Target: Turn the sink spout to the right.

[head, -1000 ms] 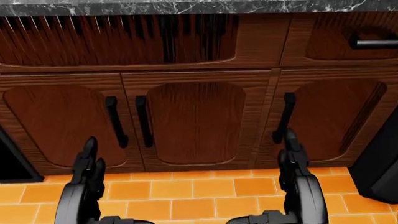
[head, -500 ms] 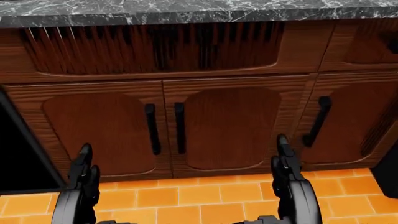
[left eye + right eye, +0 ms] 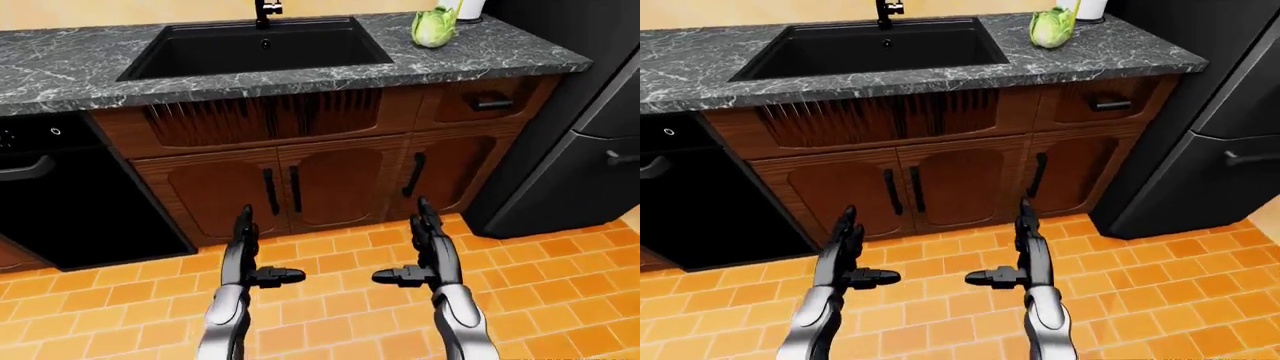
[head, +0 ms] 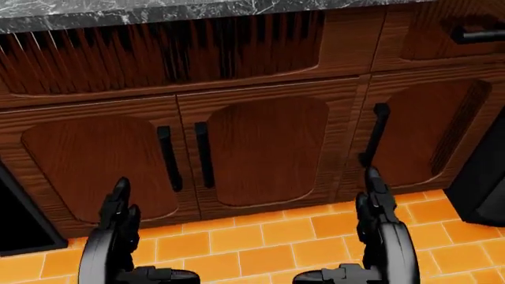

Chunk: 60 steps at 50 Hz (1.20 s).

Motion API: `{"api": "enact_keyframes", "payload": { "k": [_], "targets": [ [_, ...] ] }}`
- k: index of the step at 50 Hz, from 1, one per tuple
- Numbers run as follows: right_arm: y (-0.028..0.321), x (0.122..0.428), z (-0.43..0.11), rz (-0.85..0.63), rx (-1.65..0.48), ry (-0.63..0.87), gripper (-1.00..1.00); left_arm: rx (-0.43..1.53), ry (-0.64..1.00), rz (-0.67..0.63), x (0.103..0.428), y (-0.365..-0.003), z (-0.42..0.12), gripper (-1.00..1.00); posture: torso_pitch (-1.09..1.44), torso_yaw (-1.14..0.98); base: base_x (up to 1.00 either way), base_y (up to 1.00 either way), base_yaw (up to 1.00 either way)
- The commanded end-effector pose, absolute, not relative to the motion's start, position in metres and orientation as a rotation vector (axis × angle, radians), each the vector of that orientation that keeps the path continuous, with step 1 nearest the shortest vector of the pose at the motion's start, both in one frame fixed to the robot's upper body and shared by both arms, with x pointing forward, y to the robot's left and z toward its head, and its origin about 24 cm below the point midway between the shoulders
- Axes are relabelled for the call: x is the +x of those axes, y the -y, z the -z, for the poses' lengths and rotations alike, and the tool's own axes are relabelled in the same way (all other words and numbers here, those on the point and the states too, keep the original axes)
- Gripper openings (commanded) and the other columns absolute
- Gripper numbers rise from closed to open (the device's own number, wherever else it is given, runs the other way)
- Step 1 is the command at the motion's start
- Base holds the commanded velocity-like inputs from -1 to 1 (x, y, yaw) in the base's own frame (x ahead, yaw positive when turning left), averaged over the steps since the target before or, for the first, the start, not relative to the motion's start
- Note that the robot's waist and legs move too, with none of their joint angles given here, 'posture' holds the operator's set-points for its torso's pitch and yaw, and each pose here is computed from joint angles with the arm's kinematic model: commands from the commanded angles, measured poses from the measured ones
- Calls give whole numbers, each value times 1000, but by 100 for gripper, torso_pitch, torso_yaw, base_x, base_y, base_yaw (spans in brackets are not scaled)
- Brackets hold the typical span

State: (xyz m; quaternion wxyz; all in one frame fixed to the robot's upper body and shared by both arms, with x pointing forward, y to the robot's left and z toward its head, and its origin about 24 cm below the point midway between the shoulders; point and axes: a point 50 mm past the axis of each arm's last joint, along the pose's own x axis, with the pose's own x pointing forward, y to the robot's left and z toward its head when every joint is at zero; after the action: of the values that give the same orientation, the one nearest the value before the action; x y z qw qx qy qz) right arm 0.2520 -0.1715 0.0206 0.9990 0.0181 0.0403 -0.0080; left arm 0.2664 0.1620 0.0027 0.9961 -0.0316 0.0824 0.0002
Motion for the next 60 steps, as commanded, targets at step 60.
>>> {"api": "enact_keyframes", "payload": {
  "k": [60],
  "targets": [
    [217, 390, -260, -36, -27, 2, 100, 70, 21, -198, 402, -215, -223, 100, 0, 0, 0, 0, 11]
  ]
}}
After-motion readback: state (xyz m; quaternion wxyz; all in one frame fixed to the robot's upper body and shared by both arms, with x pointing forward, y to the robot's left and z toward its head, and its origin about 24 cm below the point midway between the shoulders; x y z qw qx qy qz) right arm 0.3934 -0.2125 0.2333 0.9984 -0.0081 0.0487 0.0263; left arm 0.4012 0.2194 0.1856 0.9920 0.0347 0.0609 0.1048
